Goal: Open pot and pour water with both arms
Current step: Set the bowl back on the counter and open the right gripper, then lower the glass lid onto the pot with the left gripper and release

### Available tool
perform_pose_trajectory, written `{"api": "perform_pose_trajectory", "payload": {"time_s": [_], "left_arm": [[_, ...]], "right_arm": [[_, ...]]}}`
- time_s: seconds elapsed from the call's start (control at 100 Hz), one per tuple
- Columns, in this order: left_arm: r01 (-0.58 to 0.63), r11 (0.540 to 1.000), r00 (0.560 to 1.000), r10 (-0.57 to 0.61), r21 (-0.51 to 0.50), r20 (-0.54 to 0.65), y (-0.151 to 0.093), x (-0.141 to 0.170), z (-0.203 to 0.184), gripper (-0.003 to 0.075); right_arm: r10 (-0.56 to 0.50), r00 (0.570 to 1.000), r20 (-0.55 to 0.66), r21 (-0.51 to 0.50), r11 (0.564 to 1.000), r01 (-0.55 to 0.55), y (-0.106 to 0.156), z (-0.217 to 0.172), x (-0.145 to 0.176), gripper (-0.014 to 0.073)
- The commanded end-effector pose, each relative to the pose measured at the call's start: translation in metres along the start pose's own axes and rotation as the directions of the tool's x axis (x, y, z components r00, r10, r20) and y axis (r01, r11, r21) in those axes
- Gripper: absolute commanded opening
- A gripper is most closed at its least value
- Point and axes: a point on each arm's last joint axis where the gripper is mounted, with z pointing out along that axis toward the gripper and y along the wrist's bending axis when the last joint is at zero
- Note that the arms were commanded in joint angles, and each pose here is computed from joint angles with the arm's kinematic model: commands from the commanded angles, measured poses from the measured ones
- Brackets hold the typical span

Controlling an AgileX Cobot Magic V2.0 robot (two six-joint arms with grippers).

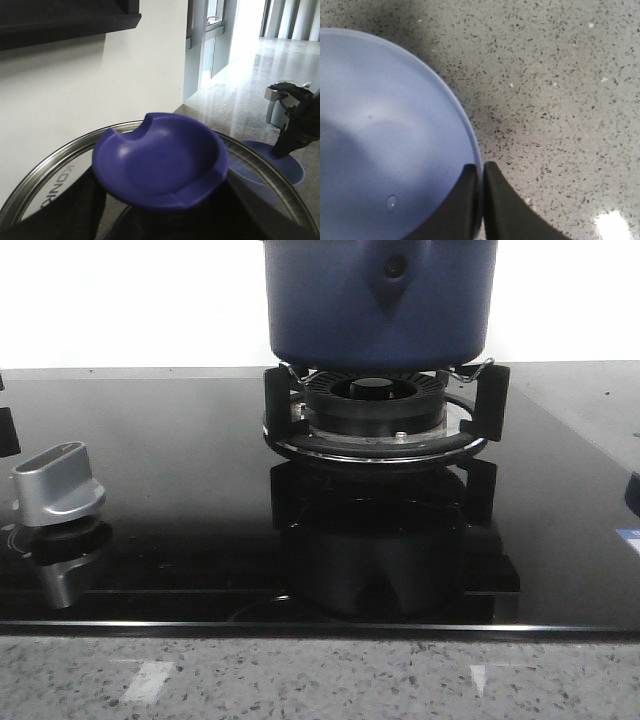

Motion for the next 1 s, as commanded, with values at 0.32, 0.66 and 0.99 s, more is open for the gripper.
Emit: {"api": "perform_pose_trajectory", "payload": {"time_s": [0.32,0.66,0.99], "left_arm": [[-0.005,0.998,0.992,-0.002,0.056,0.129,-0.023,-0.033,0.005,0.0251],[0.033,0.991,0.996,-0.043,0.132,0.078,-0.029,-0.005,0.039,0.0251],[0.034,0.984,0.999,-0.031,0.173,-0.020,-0.030,0.023,0.060,0.0251]], "right_arm": [[-0.017,0.984,0.178,-0.010,1.000,0.019,0.008,-0.054,-0.024,0.0435],[-0.033,0.947,0.321,-0.022,0.999,0.042,0.018,-0.110,-0.020,0.0435],[-0.031,0.943,0.332,-0.030,0.999,0.044,0.020,-0.116,-0.016,0.0435]]}}
